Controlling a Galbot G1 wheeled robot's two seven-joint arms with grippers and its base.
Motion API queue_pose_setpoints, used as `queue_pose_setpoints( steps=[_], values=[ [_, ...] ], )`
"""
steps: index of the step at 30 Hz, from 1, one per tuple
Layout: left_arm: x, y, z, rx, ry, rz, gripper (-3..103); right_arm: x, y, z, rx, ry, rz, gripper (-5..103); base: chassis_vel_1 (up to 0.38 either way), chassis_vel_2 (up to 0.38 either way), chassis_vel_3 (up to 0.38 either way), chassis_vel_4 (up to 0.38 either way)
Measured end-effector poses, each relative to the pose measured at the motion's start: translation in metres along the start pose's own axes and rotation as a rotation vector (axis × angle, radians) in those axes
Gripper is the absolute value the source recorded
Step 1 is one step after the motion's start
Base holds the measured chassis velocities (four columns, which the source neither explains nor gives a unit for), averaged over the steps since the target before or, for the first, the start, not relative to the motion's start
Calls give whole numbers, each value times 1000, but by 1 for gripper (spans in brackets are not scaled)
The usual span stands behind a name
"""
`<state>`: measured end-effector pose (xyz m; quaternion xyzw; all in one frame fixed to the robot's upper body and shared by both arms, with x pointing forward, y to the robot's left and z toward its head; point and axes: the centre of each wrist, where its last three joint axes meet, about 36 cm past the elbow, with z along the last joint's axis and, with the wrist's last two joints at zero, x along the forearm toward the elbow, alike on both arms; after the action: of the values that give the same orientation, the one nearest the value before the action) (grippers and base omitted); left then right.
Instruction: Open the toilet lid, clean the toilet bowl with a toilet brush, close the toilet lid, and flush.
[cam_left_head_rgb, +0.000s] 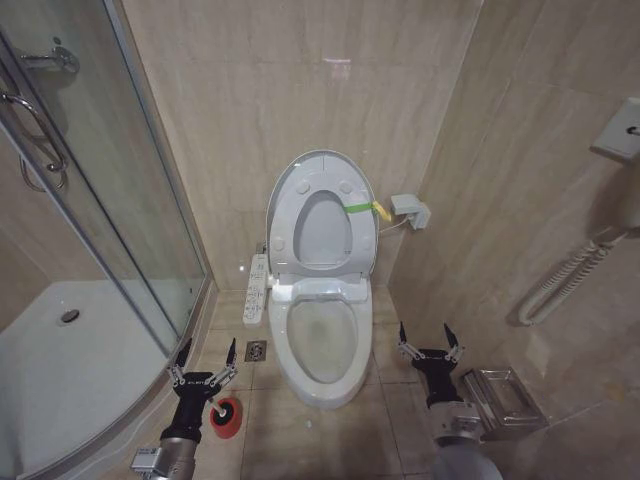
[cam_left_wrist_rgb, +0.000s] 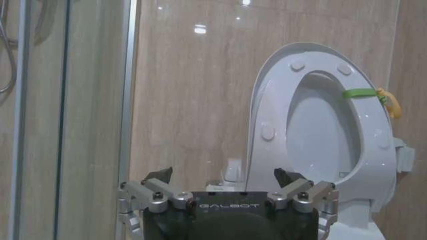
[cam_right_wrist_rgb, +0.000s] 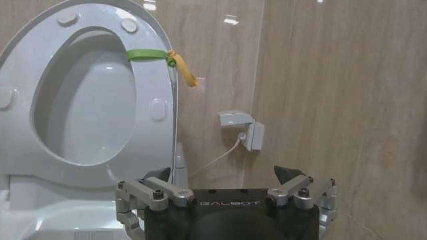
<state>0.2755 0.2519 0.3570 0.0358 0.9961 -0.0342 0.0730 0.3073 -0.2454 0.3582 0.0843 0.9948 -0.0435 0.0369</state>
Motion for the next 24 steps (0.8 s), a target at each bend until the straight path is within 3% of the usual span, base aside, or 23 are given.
queue_pose_setpoints(
  steps=[11, 24],
  values=[
    [0, 0, 0, 0, 0, 0, 99, 0, 0, 0, 0, -1, 0, 100, -142, 34, 150, -25],
    [0, 0, 0, 0, 0, 0, 99, 0, 0, 0, 0, 0, 0, 100, 27, -5, -20, 8]
  ],
)
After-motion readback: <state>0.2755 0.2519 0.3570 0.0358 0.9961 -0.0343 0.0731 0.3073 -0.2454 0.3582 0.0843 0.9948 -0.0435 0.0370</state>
